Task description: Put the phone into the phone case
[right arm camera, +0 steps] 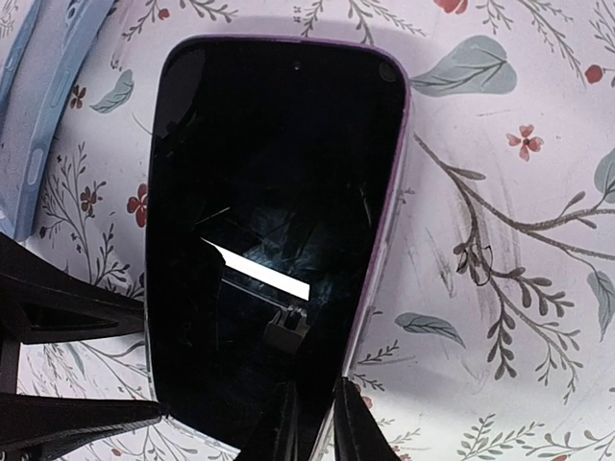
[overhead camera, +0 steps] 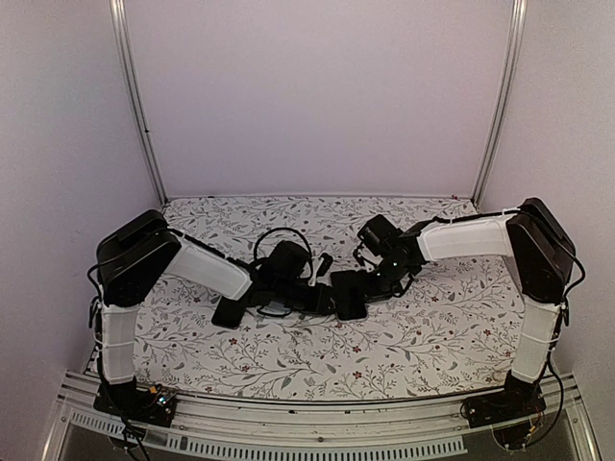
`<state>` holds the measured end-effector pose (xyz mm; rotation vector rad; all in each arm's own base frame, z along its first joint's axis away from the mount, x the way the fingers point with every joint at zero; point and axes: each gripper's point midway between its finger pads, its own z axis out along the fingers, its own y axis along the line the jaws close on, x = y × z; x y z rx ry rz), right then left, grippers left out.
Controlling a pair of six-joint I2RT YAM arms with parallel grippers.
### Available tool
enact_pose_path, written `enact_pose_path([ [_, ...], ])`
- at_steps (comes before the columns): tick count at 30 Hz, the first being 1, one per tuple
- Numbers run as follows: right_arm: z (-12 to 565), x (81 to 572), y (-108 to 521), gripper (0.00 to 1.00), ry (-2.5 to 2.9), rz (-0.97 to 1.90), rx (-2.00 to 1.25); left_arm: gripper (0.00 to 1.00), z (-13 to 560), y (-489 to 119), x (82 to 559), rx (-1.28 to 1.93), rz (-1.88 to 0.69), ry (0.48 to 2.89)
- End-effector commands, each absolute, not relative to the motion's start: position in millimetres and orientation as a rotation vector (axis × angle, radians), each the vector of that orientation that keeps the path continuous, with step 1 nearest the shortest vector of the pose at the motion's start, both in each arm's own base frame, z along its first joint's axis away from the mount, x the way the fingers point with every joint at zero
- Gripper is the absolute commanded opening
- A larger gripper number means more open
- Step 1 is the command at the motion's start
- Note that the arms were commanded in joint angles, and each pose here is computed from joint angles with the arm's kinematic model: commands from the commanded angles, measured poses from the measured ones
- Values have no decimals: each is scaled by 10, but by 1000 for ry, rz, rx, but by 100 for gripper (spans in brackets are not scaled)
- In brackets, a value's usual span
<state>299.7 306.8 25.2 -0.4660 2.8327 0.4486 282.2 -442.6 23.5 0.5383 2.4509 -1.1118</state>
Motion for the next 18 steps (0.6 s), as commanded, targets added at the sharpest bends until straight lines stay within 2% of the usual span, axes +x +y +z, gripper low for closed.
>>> enact_pose_path([
  [1, 408, 2863, 3393, 19, 2802, 568, -621, 38, 31, -4469, 2761, 565, -1041, 2477],
  [4, 621, 2992, 3483, 23, 2751, 651, -630, 38, 83, -4448, 2763, 554, -1028, 2463],
  [10, 861, 3461, 3475, 24, 2659, 661, -601, 39, 256, -4374, 2757, 535, -1027, 2391],
  [15, 715, 3634, 3474, 27, 2681, 654, -603, 39, 226, -4407, 2762, 546, -1023, 2404],
  [17, 739, 3704, 3544, 24, 2658, 662, -630, 38, 263, -4365, 2771, 526, -1012, 2393],
  [18, 808, 3758, 3597, 19, 2638, 671, -641, 38, 321, -4338, 2788, 506, -1012, 2367],
])
